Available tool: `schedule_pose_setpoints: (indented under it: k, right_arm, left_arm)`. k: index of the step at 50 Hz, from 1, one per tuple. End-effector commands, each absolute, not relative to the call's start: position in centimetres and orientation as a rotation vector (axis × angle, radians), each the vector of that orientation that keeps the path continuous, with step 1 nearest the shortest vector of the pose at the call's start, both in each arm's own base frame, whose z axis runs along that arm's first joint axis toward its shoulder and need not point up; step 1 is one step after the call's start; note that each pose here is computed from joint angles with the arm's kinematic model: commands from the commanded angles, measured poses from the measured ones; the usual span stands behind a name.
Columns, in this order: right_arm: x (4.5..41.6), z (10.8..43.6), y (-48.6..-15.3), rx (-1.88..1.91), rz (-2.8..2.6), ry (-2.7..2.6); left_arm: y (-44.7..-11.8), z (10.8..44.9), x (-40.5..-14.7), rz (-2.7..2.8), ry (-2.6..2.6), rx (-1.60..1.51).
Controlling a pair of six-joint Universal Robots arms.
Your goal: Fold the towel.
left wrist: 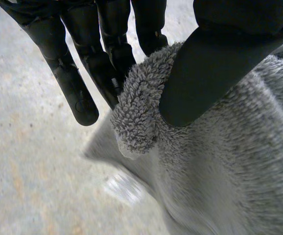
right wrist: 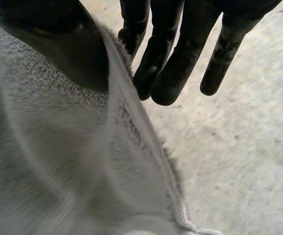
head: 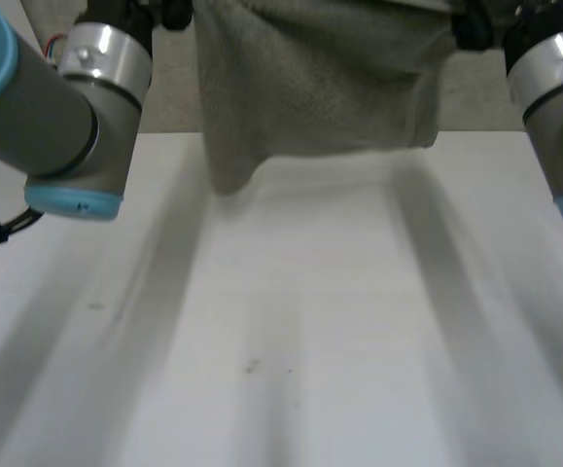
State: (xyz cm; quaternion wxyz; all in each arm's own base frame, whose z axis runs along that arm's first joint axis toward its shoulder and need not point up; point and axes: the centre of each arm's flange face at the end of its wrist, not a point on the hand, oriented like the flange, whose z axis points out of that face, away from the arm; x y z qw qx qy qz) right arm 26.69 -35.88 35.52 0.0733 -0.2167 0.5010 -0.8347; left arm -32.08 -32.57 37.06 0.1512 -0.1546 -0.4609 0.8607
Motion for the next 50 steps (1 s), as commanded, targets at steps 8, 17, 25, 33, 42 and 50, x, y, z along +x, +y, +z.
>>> schedule_pose_setpoints:
  k: [8,17,25,33,42,50]
  right_arm:
    - [26.3,21.2,-32.6,-1.061,-2.054,2.001]
    - [25.4,14.9,-30.5,-1.21,-1.721,2.253]
    - [24.4,16.8,-29.3,-1.193,-1.761,2.249]
    - [23.5,17.9,-27.8,-1.188,-1.794,2.243]
    - [21.4,16.9,-28.6,-1.127,-1.844,2.287]
    - [20.4,17.1,-29.5,-1.09,-1.862,2.313]
  left_arm:
    - [-27.8,20.4,-30.7,2.107,-1.871,-0.797]
    - [-21.2,13.5,-32.3,1.788,-1.996,-1.007]
    - [-18.5,14.9,-31.8,1.715,-2.015,-1.057]
    - [-16.8,17.4,-31.5,1.736,-1.965,-1.059]
    - [-17.6,19.0,-31.2,1.802,-1.933,-1.028]
    - [-21.8,19.0,-28.6,1.867,-2.037,-0.921]
